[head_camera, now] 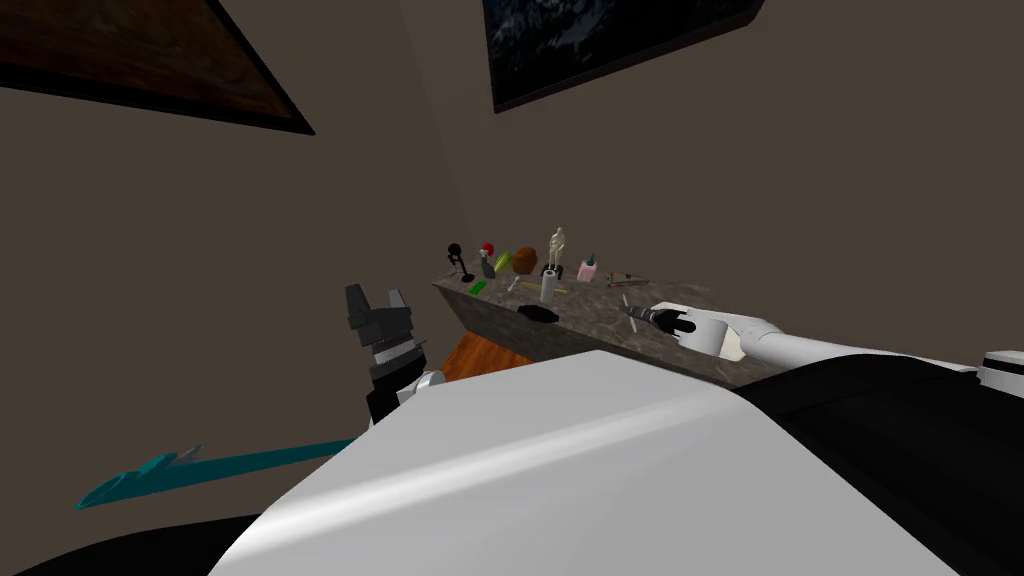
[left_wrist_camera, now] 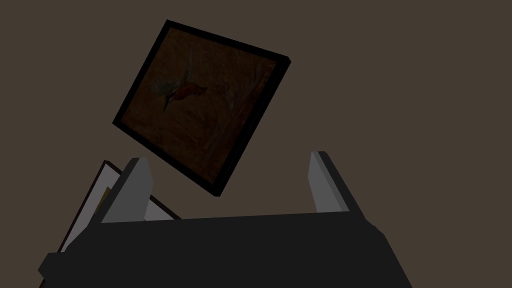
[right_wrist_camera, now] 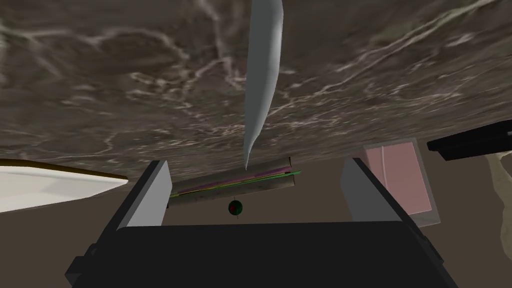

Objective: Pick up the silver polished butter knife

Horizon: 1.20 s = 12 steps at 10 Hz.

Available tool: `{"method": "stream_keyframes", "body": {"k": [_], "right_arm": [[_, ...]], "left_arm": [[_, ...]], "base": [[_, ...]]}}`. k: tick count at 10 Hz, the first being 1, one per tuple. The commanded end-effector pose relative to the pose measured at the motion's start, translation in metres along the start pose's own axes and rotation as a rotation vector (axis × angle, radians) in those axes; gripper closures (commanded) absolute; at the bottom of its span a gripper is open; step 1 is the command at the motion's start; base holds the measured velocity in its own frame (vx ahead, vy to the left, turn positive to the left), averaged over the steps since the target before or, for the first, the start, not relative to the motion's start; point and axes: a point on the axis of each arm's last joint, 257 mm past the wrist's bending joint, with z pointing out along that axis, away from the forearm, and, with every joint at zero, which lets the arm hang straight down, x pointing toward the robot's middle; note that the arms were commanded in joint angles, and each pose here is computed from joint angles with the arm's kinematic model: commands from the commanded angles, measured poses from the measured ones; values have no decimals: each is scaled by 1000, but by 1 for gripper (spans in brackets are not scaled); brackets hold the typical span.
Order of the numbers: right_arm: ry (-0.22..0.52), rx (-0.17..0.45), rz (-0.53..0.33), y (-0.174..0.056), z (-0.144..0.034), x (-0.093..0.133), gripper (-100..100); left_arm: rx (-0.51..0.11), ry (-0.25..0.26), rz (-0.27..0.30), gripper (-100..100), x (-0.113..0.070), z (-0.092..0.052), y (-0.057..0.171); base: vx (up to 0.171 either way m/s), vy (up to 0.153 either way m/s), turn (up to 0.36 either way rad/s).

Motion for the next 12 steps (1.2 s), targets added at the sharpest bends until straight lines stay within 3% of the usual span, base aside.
{"method": "stream_keyframes", "body": {"k": [1, 3, 4, 5, 6, 7, 12], "right_arm": [[5, 30, -11, -12, 1, -2, -100], [32, 127, -49, -55, -6, 4, -100], [40, 145, -55, -64, -8, 7, -100], [34, 127, -49, -58, -8, 5, -100], [35, 131, -50, -59, -8, 5, 0], [18, 115, -35, -65, -5, 3, -100], [-13, 156, -20, -110, -10, -8, -100]], "left_arm": [[0, 0, 0, 0, 0, 0, 0], [0, 0, 0, 0, 0, 0, 0], [0, 0, 0, 0, 0, 0, 0], [0, 0, 0, 0, 0, 0, 0], [0, 0, 0, 0, 0, 0, 0], [0, 0, 0, 0, 0, 0, 0], [0, 0, 0, 0, 0, 0, 0]], "base": [[61, 52, 45], [58, 61, 105], [60, 70, 71], [25, 27, 1], [5, 5, 0], [16, 33, 210], [7, 28, 79]]}}
